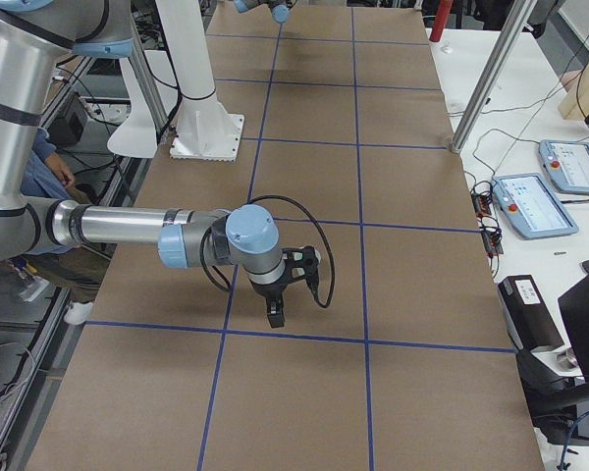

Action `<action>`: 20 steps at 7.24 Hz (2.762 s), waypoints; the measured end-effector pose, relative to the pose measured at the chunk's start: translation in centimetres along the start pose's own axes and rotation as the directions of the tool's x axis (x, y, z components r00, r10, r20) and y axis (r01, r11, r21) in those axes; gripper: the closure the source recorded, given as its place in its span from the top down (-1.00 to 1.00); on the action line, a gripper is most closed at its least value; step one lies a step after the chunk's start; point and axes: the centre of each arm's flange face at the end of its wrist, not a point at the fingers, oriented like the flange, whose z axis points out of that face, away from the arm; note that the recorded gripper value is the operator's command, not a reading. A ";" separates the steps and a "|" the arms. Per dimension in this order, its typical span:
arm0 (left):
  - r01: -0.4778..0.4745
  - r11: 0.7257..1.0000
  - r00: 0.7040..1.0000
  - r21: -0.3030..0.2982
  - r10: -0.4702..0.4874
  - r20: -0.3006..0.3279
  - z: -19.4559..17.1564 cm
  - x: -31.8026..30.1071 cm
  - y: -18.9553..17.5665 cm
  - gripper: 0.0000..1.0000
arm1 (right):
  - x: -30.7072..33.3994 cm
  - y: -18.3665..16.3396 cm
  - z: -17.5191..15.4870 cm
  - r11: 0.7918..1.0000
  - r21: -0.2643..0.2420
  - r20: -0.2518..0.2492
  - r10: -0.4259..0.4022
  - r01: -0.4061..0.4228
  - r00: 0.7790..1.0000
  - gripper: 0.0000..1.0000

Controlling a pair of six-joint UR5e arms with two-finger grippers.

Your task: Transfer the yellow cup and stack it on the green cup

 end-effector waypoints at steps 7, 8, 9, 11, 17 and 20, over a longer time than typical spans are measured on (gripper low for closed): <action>-0.154 0.988 0.573 0.016 0.102 -0.813 -41.5 17.5 -2.3 -0.02 | -1.7 -3.9 -0.2 0.992 0.078 0.044 -0.102 0.098 0.994 1.00; -0.192 0.980 0.449 0.052 0.135 -0.883 -47.6 17.6 -3.2 -0.07 | -2.0 -4.9 0.0 0.992 0.081 0.050 -0.105 0.101 0.993 1.00; -0.244 0.962 0.277 0.120 0.187 -0.943 -53.5 16.5 -3.6 -0.03 | -2.1 -5.7 0.2 0.992 0.081 0.060 -0.106 0.101 0.993 1.00; -0.313 0.924 -0.124 0.220 0.190 -0.974 -61.3 14.4 -0.3 -0.08 | -3.8 -8.0 0.7 0.987 0.082 0.091 -0.147 0.139 0.985 0.99; -0.096 0.886 -0.652 0.454 0.289 -0.701 -72.7 14.8 1.8 -0.10 | -33.1 -23.6 1.1 0.982 0.096 0.286 -0.185 0.164 0.940 1.00; 0.004 0.835 -0.687 0.550 0.402 -0.605 -72.4 15.3 2.6 0.05 | -50.0 -24.9 1.9 0.983 0.055 0.396 -0.182 0.174 0.900 0.96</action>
